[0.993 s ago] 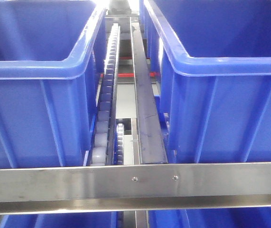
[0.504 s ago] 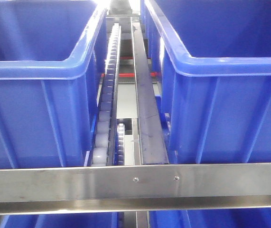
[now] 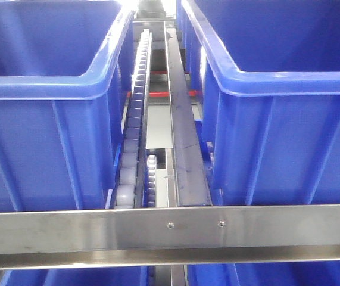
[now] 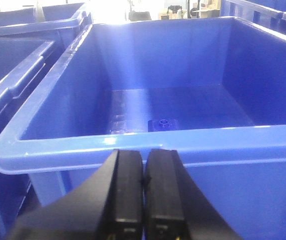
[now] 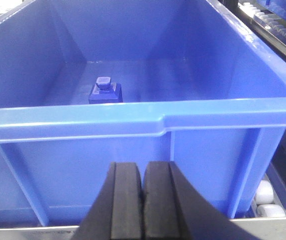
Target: Pick and sort blue part to right shelf
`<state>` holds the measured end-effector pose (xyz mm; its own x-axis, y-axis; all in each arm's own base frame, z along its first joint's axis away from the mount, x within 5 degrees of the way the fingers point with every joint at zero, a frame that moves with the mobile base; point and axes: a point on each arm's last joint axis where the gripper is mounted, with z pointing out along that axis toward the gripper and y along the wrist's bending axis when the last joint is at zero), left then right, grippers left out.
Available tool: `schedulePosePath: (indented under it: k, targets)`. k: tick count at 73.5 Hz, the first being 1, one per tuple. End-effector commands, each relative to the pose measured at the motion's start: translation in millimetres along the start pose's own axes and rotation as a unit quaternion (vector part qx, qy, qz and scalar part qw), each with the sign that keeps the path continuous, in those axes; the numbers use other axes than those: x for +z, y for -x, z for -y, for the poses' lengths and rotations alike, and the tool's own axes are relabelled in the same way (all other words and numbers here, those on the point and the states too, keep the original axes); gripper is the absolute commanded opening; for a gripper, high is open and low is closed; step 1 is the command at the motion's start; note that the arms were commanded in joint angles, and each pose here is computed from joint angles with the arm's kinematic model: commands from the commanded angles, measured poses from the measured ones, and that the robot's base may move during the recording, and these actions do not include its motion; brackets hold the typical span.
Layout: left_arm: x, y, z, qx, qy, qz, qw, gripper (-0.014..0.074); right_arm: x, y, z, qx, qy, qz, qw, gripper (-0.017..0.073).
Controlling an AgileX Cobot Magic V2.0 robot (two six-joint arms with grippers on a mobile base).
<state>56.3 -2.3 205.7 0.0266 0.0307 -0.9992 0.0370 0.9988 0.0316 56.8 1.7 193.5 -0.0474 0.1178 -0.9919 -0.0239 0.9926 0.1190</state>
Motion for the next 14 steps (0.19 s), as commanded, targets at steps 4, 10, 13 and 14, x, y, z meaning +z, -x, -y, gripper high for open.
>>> schedulePosePath:
  k: [4, 10, 13, 14]
  targets:
    - [-1.2, 0.6, -0.6, -0.007, 0.004, 0.041, 0.999, 0.0125, -3.7, 17.1, -1.7, 0.001, 0.006, 0.071, 0.997, 0.0041]
    - [-1.2, 0.6, -0.6, -0.007, 0.004, 0.041, 0.999, 0.0125, -3.7, 17.1, -1.7, 0.001, 0.006, 0.071, 0.997, 0.0041]
    - [-1.2, 0.6, -0.6, -0.007, 0.004, 0.041, 0.999, 0.0125, -3.7, 17.1, -1.7, 0.001, 0.006, 0.071, 0.997, 0.0041]
    - [-1.2, 0.6, -0.6, -0.007, 0.004, 0.041, 0.999, 0.0125, -3.7, 17.1, -1.7, 0.001, 0.006, 0.071, 0.997, 0.0041]
